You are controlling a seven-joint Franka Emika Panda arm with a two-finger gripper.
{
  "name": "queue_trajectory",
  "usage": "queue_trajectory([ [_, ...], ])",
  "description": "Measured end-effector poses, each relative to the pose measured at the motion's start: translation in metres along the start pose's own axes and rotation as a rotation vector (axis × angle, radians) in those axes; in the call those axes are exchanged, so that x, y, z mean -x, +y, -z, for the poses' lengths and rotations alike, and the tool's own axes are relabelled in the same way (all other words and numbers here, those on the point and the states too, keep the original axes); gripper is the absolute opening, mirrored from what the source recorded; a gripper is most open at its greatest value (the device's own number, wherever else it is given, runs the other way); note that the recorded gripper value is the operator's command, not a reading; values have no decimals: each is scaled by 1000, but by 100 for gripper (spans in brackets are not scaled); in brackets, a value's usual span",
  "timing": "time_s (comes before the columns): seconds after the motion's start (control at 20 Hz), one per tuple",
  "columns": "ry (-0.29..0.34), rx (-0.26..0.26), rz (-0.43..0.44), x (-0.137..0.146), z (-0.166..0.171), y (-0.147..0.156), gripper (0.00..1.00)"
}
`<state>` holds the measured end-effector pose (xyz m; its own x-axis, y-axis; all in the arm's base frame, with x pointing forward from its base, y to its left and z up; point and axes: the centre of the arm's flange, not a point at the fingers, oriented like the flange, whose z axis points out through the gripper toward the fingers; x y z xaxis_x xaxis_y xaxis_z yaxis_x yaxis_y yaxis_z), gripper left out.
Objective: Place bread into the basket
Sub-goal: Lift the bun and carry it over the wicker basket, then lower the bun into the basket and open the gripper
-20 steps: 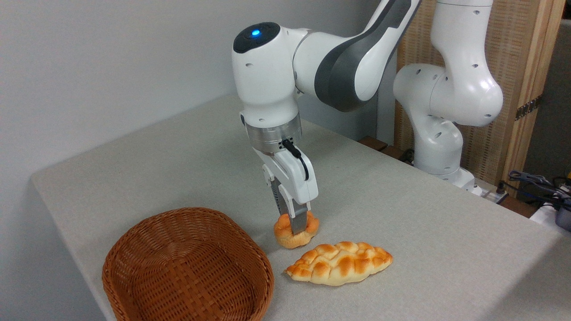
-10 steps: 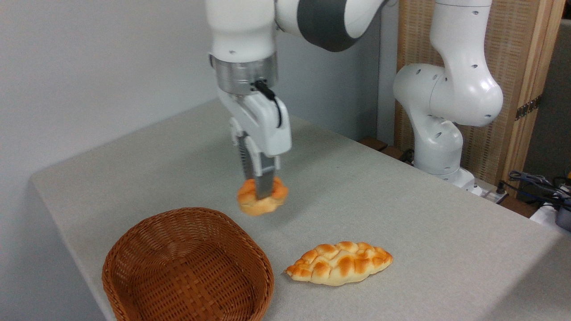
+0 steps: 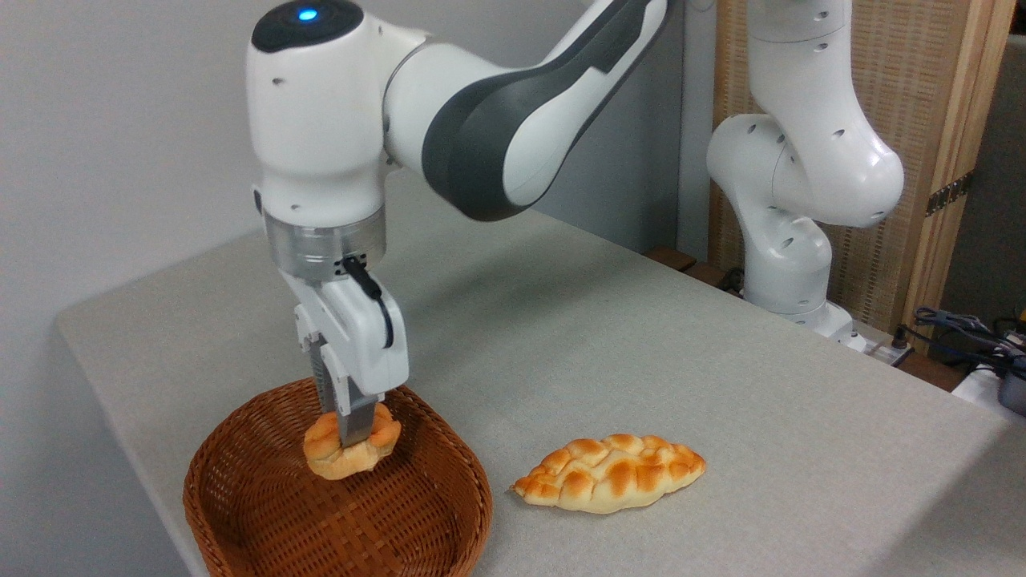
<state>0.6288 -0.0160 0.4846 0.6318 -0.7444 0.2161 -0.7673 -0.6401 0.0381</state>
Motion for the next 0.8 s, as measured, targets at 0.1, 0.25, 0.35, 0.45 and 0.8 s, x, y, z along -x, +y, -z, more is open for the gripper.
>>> queue_trajectory([
  [0.1,-3,13,16,-9,-9,6,100],
  [0.25,-6,20,56,-14,-14,10,100],
  [0.35,-6,27,100,-19,-16,14,100],
  [0.45,-6,33,146,-27,-19,22,100],
  [0.8,-4,34,165,-29,-20,24,100],
])
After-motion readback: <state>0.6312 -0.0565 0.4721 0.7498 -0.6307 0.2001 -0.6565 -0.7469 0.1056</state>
